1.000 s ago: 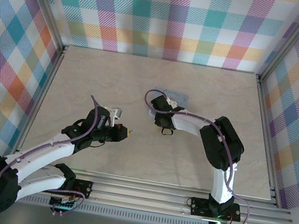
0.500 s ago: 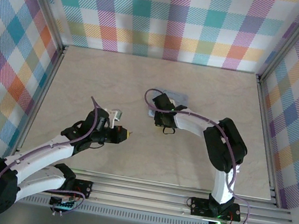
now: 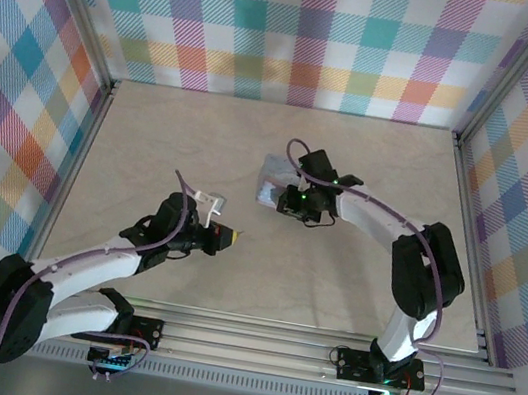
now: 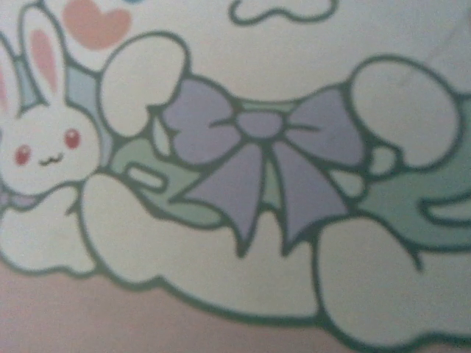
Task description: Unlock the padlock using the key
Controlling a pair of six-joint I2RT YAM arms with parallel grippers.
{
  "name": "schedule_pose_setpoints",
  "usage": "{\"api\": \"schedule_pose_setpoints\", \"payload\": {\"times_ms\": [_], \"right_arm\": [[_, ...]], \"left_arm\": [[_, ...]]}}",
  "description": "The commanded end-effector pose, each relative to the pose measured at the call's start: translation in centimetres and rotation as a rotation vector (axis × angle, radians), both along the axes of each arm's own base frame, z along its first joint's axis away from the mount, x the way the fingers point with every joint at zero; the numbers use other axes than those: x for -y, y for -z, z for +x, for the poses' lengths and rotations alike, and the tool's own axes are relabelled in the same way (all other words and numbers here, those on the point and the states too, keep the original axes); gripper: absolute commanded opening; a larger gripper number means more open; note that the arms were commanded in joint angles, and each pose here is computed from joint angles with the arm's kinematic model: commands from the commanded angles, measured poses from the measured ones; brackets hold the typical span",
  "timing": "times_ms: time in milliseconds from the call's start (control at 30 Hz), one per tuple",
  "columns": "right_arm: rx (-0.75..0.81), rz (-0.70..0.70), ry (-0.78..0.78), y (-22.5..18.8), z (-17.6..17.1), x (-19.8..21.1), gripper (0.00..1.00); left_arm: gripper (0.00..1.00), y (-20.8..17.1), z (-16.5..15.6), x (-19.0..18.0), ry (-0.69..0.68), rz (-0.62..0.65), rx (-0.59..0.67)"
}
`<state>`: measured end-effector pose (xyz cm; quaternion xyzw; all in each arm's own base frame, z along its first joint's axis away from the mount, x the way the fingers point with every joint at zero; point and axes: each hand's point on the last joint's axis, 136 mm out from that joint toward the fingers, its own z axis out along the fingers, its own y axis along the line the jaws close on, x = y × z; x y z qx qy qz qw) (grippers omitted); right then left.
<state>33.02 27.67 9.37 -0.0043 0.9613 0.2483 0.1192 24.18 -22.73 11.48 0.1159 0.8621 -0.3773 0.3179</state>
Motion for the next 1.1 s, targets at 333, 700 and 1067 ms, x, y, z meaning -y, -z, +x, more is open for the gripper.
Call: {"api": "schedule_pose_setpoints", "payload": {"times_ms": [333,700,1067], "right_arm": [[-0.187,0.336,-0.037,-6.5,-2.7,-1.4,0.00],[-0.261,0.405,0.022,-7.6,-2.3,-1.1,0.00],[-0.259,0.400,0.070,-8.2,-1.6,-0.9,0.00]], "left_arm": [[0.00,-4.1,1.6,4.5,0.145,-0.131,0.313],[0.00,-4.3,4.1,5.5,0.080,-0.223,0.396],[0.00,-4.0,5.3,6.8,0.072,-0.300,0.385]]}}
